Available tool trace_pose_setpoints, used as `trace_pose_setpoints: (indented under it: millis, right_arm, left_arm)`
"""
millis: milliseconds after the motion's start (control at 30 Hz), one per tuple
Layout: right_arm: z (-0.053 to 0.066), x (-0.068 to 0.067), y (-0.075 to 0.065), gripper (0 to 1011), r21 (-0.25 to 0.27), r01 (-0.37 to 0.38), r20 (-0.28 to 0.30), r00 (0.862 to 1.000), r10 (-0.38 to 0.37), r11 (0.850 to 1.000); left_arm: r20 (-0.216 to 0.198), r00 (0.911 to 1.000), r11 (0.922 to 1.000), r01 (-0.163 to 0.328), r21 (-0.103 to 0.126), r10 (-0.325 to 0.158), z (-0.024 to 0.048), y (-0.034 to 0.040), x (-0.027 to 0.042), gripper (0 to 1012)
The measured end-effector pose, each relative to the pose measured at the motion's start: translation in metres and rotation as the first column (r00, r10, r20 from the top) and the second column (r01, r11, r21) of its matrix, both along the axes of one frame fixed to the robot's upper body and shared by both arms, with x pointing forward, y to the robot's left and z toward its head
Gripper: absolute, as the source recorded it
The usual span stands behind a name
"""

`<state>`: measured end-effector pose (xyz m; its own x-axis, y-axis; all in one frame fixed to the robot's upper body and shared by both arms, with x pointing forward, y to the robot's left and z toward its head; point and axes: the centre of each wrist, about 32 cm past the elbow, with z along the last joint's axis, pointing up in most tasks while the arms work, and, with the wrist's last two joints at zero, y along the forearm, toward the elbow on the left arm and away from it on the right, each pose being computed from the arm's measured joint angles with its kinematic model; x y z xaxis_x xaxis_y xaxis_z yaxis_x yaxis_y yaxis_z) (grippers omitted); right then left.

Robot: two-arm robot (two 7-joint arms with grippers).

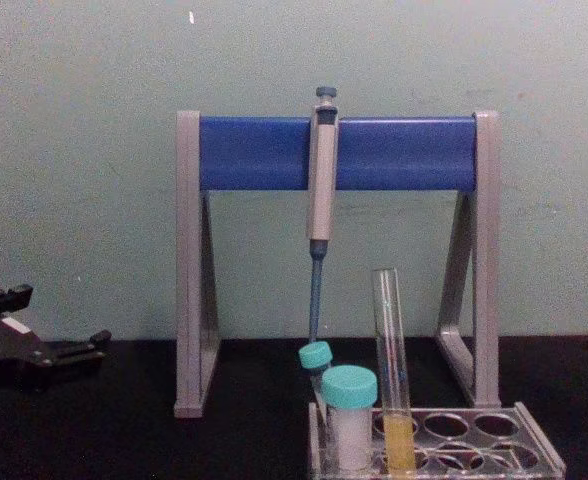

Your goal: Pick up the test tube from the test tube rack, shake it, then place it back into the test tube rack.

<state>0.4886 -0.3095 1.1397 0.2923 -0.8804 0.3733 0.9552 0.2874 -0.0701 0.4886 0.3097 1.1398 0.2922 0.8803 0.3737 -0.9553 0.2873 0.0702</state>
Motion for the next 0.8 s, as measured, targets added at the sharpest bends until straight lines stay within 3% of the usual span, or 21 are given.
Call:
trace_pose_setpoints:
  millis: [800]
  right_arm:
    - [0.0, 0.0, -0.0001, 1000, 0.0, 0.0, 0.0, 1.0, 0.0, 1.0]
  left_arm:
    - [0.0, 1.0, 1.0, 0.0, 0.0, 0.0, 0.0, 0.0, 0.0, 1001]
